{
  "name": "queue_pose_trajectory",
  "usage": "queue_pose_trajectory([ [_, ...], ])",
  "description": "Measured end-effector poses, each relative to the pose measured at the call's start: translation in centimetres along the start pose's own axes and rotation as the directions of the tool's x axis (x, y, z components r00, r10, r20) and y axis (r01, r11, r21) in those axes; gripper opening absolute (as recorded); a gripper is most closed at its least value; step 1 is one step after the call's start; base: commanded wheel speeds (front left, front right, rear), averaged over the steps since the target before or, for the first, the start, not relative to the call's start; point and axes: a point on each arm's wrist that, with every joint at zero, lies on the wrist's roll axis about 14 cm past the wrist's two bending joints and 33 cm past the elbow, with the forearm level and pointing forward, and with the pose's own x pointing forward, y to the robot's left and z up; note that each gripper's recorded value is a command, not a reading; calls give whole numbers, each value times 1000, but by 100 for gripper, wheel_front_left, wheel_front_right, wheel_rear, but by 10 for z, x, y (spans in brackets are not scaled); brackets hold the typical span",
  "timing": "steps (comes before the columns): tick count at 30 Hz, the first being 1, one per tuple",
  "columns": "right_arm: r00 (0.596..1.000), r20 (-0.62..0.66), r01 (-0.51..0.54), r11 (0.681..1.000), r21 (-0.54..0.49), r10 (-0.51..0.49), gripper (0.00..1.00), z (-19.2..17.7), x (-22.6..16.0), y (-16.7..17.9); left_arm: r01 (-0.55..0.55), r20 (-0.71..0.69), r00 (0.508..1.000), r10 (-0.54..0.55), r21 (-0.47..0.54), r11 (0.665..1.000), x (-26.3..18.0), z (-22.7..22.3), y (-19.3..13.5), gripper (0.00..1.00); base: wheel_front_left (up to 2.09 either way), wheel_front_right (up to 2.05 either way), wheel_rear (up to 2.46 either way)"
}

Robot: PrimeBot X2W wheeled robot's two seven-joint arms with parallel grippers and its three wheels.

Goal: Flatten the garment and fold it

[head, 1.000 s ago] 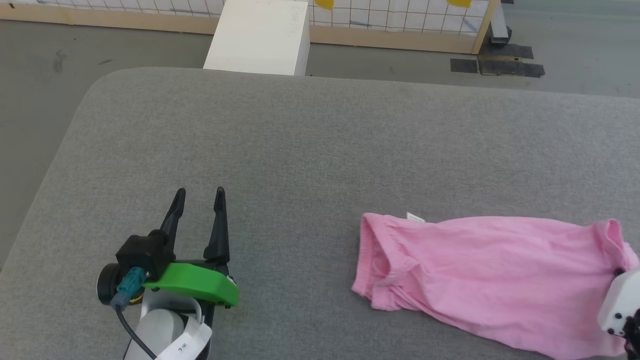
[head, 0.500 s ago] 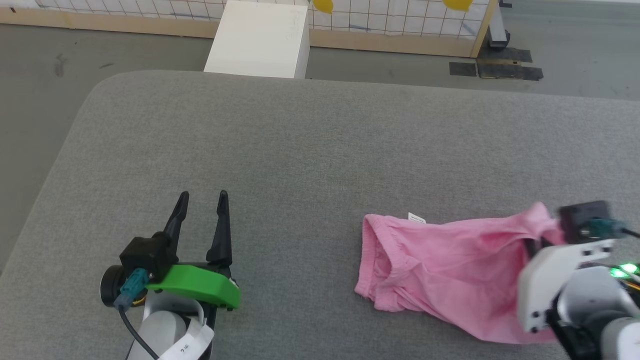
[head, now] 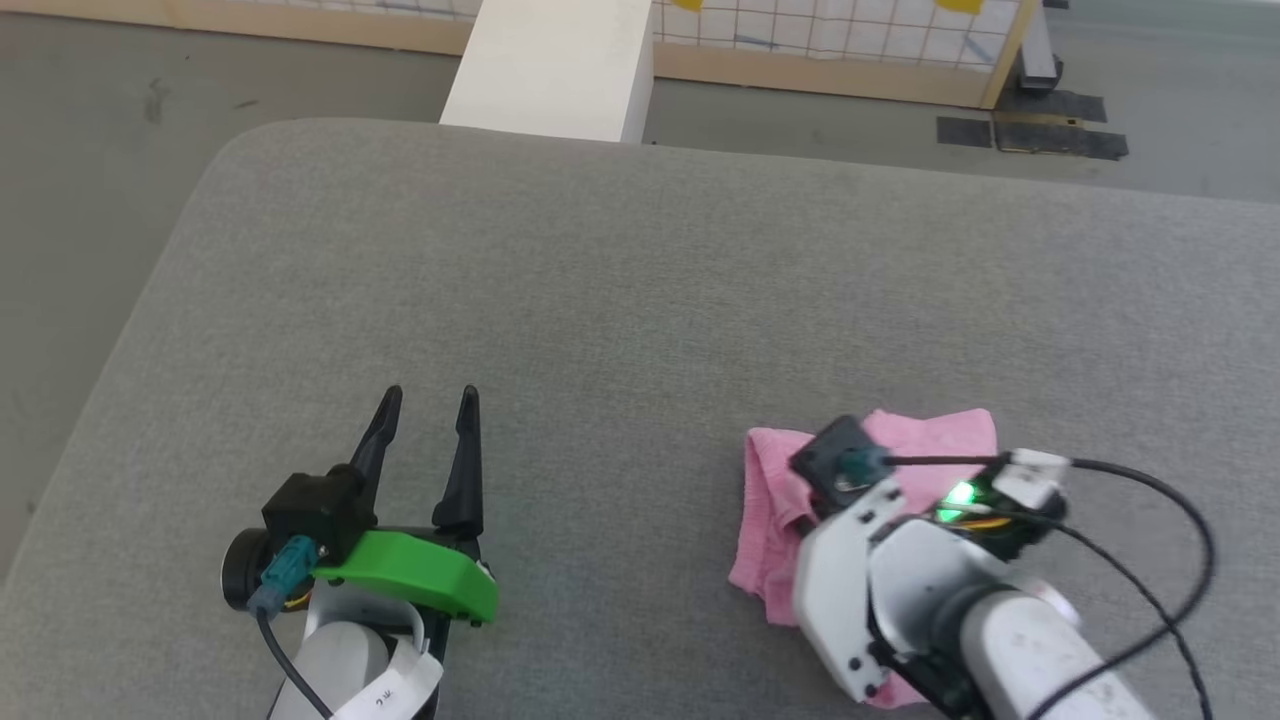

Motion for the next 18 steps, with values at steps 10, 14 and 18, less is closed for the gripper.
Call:
queue_pose_trajectory([
  [10, 990, -80, -121, 992, -38, 118, 100, -12, 33, 28, -25, -13, 1000, 25, -4, 1000, -5, -3, 8, 100, 0, 0, 0],
  [14, 990, 12, -139, 989, -46, 139, 100, 12, 32, 32, -25, -9, 1000, 24, -4, 1000, -6, -2, 8, 100, 0, 0, 0],
  [18, 979, 131, -153, 987, -38, 157, 100, 37, 23, 35, -19, -3, 1000, 19, -4, 1000, -5, 0, 5, 100, 0, 0, 0],
])
